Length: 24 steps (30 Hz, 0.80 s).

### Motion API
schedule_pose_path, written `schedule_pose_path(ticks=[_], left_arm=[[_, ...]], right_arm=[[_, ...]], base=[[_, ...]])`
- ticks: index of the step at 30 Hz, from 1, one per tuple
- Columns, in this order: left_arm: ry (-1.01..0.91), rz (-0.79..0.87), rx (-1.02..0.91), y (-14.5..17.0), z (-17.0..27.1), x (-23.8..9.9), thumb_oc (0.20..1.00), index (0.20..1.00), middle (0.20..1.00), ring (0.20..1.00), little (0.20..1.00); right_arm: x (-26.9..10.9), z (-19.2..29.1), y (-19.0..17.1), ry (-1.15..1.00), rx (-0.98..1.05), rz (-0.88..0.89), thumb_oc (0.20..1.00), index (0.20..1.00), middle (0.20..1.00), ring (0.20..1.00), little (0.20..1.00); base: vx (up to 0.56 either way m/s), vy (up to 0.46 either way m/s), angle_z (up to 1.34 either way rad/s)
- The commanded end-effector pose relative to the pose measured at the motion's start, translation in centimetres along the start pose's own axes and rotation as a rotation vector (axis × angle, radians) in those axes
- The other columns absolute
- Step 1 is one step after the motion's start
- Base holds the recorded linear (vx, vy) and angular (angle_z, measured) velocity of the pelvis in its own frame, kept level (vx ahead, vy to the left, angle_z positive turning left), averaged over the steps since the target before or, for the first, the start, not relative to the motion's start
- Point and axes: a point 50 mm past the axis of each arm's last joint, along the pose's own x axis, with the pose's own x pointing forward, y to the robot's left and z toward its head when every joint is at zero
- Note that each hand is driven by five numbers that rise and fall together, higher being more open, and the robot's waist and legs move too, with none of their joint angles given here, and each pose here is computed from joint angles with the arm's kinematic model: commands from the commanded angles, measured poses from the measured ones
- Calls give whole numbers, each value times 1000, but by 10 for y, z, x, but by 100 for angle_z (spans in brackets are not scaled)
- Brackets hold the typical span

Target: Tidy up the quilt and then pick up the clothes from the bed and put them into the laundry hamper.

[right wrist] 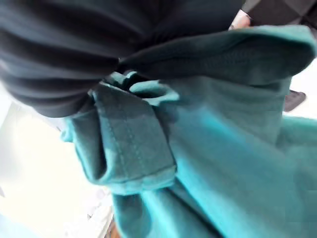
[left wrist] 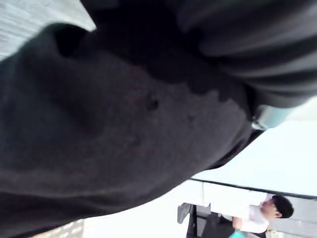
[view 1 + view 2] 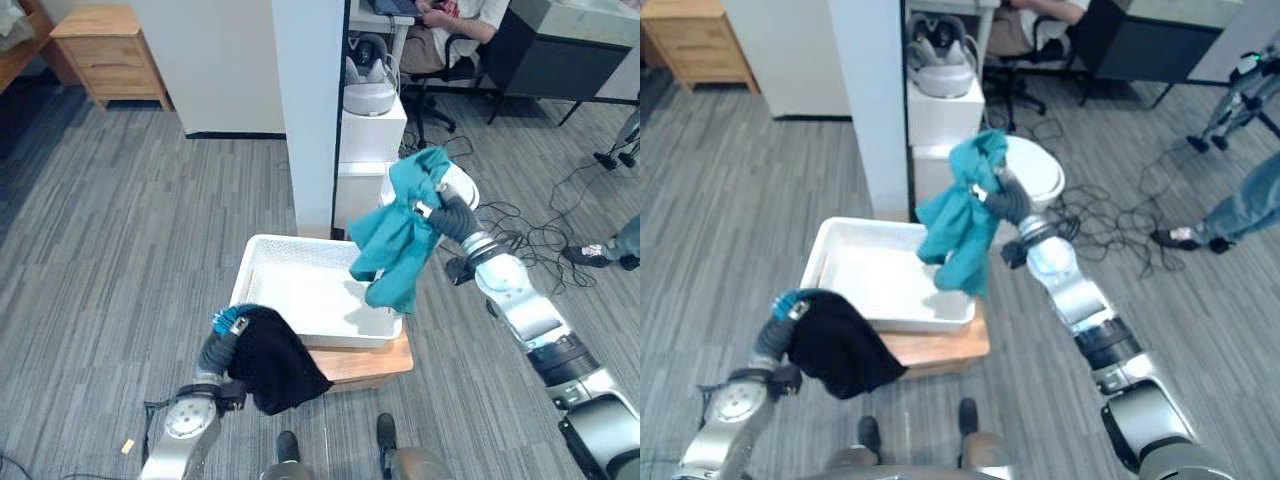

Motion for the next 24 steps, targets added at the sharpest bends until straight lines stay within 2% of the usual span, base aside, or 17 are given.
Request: schedule_pose_path(ticks=[1, 2, 3, 6, 15, 16, 23, 24], left_arm=[[-307, -13, 26, 6, 66, 23, 200, 200, 200, 200, 200], [-331, -21, 27, 4, 71, 24, 200, 200, 200, 200, 200], [-357, -35, 34, 2, 77, 25, 200, 200, 200, 200, 200], [-490, -84, 83, -7, 109, 28, 200, 200, 200, 200, 200], [-624, -135, 119, -18, 140, 30, 200, 200, 200, 200, 200], [-640, -162, 130, -26, 142, 27, 200, 200, 200, 200, 200], [-668, -156, 172, -31, 148, 29, 200, 200, 200, 200, 200], [-693, -140, 193, -33, 153, 32, 200, 200, 200, 200, 200]], right_arm=[[12, 9, 20, -45, -38, 75, 200, 200, 200, 200, 200], [12, 3, 31, -15, -40, 108, 561, 561, 561, 561, 561], [12, -3, 39, 13, -51, 138, 1000, 1000, 1000, 1000, 1000], [19, -7, 56, 35, -207, 173, 1000, 1000, 1000, 1000, 1000], [17, -14, 69, 63, -205, 185, 1000, 1000, 1000, 1000, 1000], [14, -16, 64, 61, -219, 165, 1000, 1000, 1000, 1000, 1000], [-21, -20, 12, 37, -263, 13, 1000, 1000, 1000, 1000, 1000], [-36, -20, 3, 22, -259, -11, 1000, 1000, 1000, 1000, 1000]], base=[[-10, -97, 19], [0, -94, 15], [-1, -67, 4], [-7, -55, 3], [-2, -15, -7], [10, -25, -20], [10, -3, -7], [16, 7, -36]])
